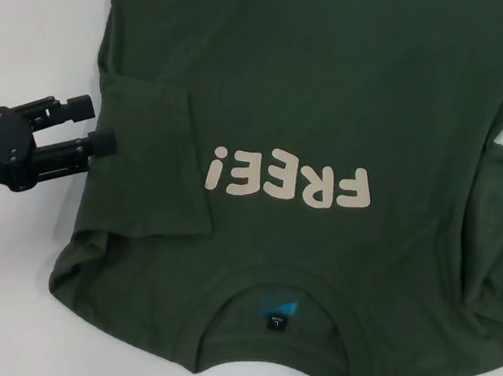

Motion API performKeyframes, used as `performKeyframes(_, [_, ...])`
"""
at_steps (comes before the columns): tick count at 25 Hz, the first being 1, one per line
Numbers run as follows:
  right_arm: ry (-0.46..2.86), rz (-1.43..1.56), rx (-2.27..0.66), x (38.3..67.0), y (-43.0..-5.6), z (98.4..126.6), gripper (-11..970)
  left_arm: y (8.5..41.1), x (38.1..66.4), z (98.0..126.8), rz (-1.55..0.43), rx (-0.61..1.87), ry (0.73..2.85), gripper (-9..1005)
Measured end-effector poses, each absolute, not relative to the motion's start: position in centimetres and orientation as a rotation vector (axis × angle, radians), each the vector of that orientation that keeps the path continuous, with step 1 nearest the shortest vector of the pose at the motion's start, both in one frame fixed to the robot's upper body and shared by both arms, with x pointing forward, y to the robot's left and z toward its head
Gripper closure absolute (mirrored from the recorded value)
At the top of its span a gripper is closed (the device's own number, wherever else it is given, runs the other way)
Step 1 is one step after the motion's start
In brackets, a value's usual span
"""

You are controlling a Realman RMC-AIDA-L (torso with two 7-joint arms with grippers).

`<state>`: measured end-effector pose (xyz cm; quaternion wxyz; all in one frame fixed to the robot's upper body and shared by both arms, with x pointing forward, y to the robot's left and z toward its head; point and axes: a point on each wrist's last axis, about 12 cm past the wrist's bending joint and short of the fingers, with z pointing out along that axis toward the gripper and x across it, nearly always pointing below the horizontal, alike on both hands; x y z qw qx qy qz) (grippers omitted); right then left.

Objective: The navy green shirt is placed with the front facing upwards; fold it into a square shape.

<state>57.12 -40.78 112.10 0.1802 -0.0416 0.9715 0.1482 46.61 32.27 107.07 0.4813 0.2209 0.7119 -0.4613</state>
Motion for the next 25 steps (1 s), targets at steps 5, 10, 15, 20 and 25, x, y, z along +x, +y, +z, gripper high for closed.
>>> performKeyframes(5, [2.751, 0.429, -0.126, 57.3, -40.4, 111.7, 278, 32.3, 46.7, 107.1, -1.123, 0.541, 1.734, 216])
performKeyframes(10, [2.750, 0.429, -0.130, 57.4, -40.3, 111.6, 278, 32.2, 46.8, 107.2, -1.122, 0.544, 1.734, 216])
performKeyframes(15, [2.752, 0.436, -0.145, 57.6, -40.0, 111.4, 279, 32.2, 46.8, 107.1, -1.124, 0.544, 1.734, 216])
performKeyframes(20, [2.756, 0.437, -0.174, 57.7, -39.6, 111.2, 279, 32.2, 46.8, 107.1, -1.124, 0.543, 1.734, 215])
performKeyframes(25, [2.767, 0.427, -0.207, 57.9, -39.1, 111.1, 279, 32.2, 46.8, 107.1, -1.123, 0.543, 1.734, 215])
